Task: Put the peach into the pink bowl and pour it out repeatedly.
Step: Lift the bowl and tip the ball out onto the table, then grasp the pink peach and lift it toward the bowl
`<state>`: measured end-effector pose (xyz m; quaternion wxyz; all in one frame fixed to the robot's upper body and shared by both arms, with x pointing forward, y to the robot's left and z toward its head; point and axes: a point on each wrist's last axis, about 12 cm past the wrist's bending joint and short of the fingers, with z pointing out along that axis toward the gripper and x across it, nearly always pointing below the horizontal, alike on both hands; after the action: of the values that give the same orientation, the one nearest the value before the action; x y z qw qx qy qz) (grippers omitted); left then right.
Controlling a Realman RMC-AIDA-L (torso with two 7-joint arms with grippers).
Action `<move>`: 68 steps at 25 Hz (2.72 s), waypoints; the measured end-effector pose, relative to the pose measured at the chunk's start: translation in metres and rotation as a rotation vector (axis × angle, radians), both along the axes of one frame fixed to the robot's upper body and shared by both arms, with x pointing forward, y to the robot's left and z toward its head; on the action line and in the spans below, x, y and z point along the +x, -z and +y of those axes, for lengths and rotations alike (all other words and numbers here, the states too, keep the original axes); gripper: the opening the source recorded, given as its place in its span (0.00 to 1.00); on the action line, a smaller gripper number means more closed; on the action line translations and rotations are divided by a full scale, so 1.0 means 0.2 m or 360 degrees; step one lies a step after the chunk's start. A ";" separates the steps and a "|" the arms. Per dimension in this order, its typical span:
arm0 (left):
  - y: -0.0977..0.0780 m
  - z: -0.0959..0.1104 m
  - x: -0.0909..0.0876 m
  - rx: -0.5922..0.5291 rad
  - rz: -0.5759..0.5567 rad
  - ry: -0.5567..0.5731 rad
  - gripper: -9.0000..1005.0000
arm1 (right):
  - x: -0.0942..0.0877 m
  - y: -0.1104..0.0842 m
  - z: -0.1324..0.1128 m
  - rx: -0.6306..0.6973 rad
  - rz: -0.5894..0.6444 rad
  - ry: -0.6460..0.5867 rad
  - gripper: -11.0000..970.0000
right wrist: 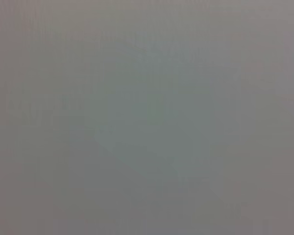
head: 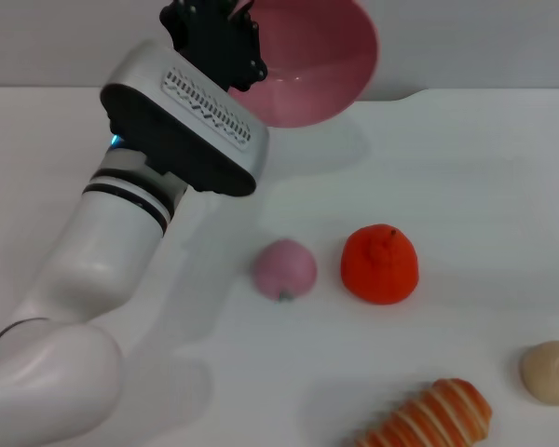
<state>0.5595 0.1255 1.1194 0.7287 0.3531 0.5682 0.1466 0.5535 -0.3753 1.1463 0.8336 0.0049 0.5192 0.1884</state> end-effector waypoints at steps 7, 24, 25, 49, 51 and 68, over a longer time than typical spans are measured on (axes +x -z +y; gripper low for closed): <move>-0.08 0.08 0.14 -0.0274 0.0306 -0.0001 0.05 | 0.02 0.00 0.04 -0.0069 0.0044 -0.0090 0.51; -0.31 0.57 0.53 -0.0810 0.1572 0.0015 0.05 | -0.08 -0.50 0.55 -0.1315 0.0437 -0.1531 0.51; -0.31 0.58 0.54 -0.0804 0.1593 -0.0016 0.05 | -0.08 -0.51 0.59 -0.1381 0.0496 -0.1587 0.51; -0.26 0.64 0.50 -0.0828 0.1760 -0.0132 0.05 | 0.29 0.09 0.96 -0.1480 0.1500 -0.1464 0.49; -0.25 0.63 0.50 -0.0826 0.1763 -0.0126 0.05 | 0.29 0.12 0.98 -0.1464 0.1528 -0.1458 0.49; -0.23 0.59 0.49 -0.0819 0.1774 -0.0101 0.05 | 0.28 0.31 1.08 -0.1444 0.1537 -0.1378 0.48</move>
<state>0.6575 0.2429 1.1646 0.3791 0.1724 0.8911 -0.1804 0.6088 -0.1593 1.0840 0.2893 -0.4567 0.8054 0.2430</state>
